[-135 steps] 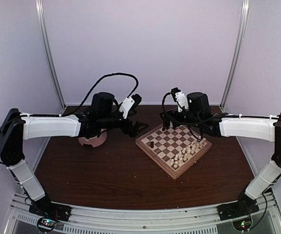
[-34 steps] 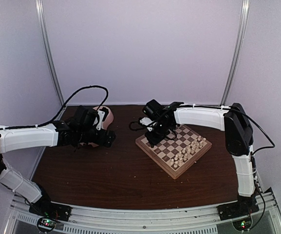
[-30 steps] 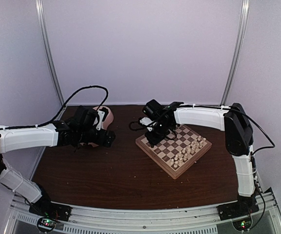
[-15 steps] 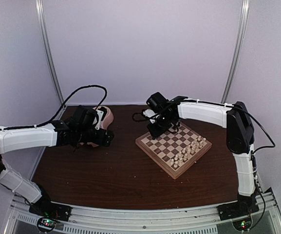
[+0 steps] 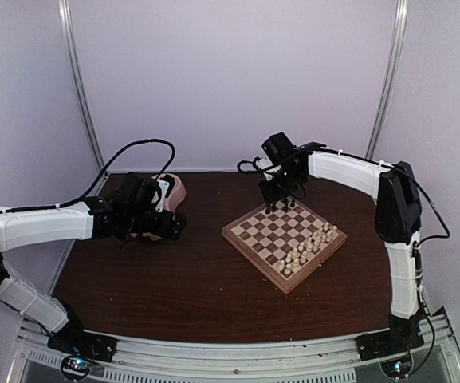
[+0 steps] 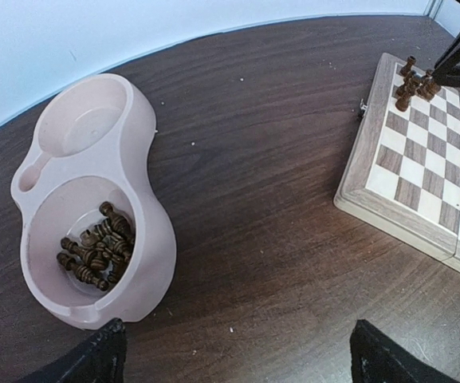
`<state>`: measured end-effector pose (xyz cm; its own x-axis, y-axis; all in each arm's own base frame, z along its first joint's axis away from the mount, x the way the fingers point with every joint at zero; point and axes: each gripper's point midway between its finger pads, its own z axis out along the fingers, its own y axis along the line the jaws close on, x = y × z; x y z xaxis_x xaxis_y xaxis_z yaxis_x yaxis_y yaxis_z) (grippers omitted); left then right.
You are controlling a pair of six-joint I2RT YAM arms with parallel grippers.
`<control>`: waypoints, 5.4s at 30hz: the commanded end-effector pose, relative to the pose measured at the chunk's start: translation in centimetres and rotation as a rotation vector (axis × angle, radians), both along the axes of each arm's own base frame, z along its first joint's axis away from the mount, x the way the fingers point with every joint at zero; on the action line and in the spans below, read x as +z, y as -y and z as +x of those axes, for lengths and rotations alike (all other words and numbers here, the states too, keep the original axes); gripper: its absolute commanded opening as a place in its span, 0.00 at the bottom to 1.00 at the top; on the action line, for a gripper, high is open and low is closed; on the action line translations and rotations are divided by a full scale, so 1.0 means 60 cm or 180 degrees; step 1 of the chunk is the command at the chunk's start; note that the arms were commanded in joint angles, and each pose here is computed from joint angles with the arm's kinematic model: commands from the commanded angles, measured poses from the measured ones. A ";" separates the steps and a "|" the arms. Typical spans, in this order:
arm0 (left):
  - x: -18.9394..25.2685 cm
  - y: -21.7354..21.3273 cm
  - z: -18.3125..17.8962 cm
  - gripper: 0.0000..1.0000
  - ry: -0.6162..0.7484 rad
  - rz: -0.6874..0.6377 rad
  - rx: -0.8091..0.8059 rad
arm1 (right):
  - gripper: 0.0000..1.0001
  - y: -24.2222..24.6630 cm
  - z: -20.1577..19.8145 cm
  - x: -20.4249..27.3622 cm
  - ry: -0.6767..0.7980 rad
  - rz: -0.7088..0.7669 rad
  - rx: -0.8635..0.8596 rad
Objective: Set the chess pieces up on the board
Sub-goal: Place the knight at g8, then pick up the chess pile from the storage box.
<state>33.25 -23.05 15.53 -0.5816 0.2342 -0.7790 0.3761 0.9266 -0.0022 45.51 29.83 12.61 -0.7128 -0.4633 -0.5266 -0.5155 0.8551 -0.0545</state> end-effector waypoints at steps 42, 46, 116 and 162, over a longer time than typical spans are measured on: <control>0.050 0.017 0.023 0.98 0.0123 -0.0065 -0.0070 | 0.16 0.096 0.121 -0.011 0.0154 0.0017 -0.0491; 0.051 0.017 0.024 0.98 0.0128 -0.0054 -0.0067 | 0.16 0.097 0.123 -0.024 0.0114 0.0009 -0.0497; -0.022 -0.085 0.063 0.77 -0.0683 -0.0333 0.0594 | 0.31 0.027 0.021 0.124 0.0662 0.0566 0.0183; -0.249 -0.189 0.197 0.33 -0.2032 0.0298 0.1798 | 0.34 -0.128 -0.145 0.093 0.0717 0.1736 0.1400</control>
